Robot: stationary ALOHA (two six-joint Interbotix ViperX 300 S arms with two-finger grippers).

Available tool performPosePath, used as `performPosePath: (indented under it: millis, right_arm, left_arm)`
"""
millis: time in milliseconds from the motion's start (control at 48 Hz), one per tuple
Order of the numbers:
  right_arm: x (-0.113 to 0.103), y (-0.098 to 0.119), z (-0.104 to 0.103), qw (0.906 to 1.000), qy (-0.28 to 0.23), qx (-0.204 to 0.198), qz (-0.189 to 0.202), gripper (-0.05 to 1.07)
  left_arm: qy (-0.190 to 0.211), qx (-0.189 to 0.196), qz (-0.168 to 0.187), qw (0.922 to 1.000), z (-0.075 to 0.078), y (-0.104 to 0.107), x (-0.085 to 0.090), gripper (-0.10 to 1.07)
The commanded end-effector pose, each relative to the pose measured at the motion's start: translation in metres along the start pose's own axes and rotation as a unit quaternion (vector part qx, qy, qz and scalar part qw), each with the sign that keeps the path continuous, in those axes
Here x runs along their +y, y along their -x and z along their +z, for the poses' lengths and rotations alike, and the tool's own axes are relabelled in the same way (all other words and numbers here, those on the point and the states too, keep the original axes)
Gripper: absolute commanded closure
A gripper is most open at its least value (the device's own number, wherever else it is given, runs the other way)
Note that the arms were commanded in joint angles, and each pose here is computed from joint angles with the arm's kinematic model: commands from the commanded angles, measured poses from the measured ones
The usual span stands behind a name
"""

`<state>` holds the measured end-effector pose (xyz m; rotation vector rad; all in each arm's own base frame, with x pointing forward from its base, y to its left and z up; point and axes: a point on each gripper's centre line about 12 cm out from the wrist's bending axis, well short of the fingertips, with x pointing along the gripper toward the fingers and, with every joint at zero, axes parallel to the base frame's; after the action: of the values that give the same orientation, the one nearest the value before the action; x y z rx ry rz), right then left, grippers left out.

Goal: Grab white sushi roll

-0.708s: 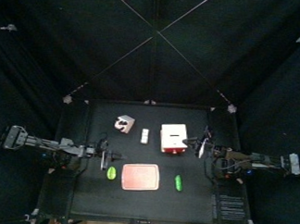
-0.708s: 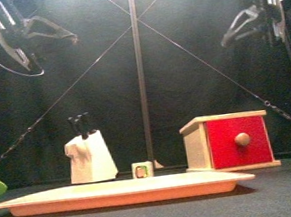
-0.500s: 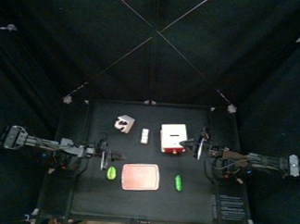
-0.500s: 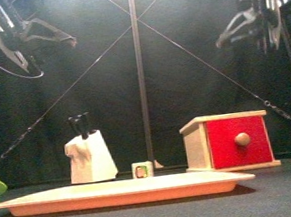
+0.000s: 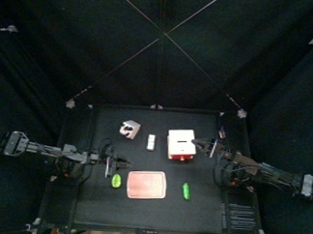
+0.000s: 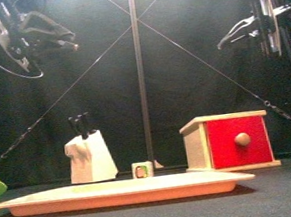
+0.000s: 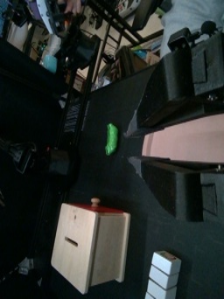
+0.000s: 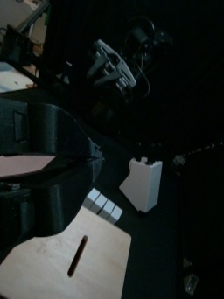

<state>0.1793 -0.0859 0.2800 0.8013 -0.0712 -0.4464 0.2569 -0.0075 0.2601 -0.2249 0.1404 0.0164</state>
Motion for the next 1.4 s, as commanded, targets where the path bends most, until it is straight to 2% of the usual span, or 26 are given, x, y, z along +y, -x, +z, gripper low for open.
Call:
performPosePath:
  millis: [0,104,188,396,458,542,688,792,896,1042,1167,1208,1229,1271,1375]
  right_arm:
    - [-0.011,0.0,-0.002,0.9998,-0.01,-0.005,-0.018,0.55]
    - [-0.031,0.001,-0.015,0.9987,-0.026,0.005,-0.045,0.55]
    - [-0.038,0.002,-0.022,0.9983,-0.029,0.012,-0.05,0.55]
    - [-0.038,0.002,-0.016,0.9989,-0.016,-0.003,-0.044,0.55]
    - [-0.042,0.002,-0.017,0.9984,-0.029,-0.006,-0.048,0.55]
    - [-0.047,0.002,-0.018,0.9973,-0.046,-0.008,-0.058,0.55]
    - [-0.049,0.001,-0.017,0.9944,-0.083,-0.016,-0.063,0.55]
    - [-0.048,0.0,-0.016,0.995,-0.078,-0.015,-0.061,0.55]
    - [-0.042,0.0,-0.015,0.9976,-0.047,-0.011,-0.049,0.55]
    - [-0.025,-0.001,-0.014,0.9998,0.019,-0.002,-0.001,0.56]
    - [-0.008,0.002,-0.019,0.9963,0.06,0.009,0.06,0.56]
    - [-0.001,0.002,-0.019,0.9939,0.072,0.01,0.083,0.56]
    - [0.002,0.003,-0.019,0.9925,0.078,0.01,0.094,0.56]
    - [0.01,0.004,-0.02,0.9881,0.092,0.011,0.122,0.56]
    - [0.02,0.009,-0.023,0.9805,0.109,0.014,0.163,0.56]
  left_arm:
    - [0.0,-0.022,-0.003,0.9998,0.018,-0.003,-0.003,0.25]
    - [0.0,-0.032,0.0,0.9995,0.025,-0.004,-0.002,0.24]
    - [0.002,-0.038,0.003,0.9993,0.031,-0.005,-0.001,0.24]
    - [0.006,-0.067,-0.001,0.9978,0.058,-0.013,-0.006,0.24]
    - [0.014,-0.065,0.004,0.9978,0.065,-0.016,-0.005,0.24]
    - [0.032,-0.036,0.018,0.9987,0.069,-0.023,0.001,0.24]
    - [0.07,0.059,0.057,0.9941,0.066,-0.044,0.02,0.24]
    - [0.081,0.098,0.073,0.9892,0.07,-0.061,0.03,0.24]
    - [0.091,0.135,0.088,0.9827,0.073,-0.073,0.042,0.24]
    - [0.111,0.221,0.103,0.9635,0.068,-0.089,0.054,0.24]
    - [0.124,0.303,0.115,0.9379,0.065,-0.105,0.058,0.24]
    - [0.12,0.329,0.126,0.9281,0.064,-0.109,0.06,0.24]
    - [0.116,0.351,0.139,0.9187,0.062,-0.111,0.063,0.24]
    - [0.111,0.375,0.16,0.9066,0.061,-0.114,0.067,0.24]
    - [0.103,0.411,0.231,0.8758,0.062,-0.124,0.081,0.24]
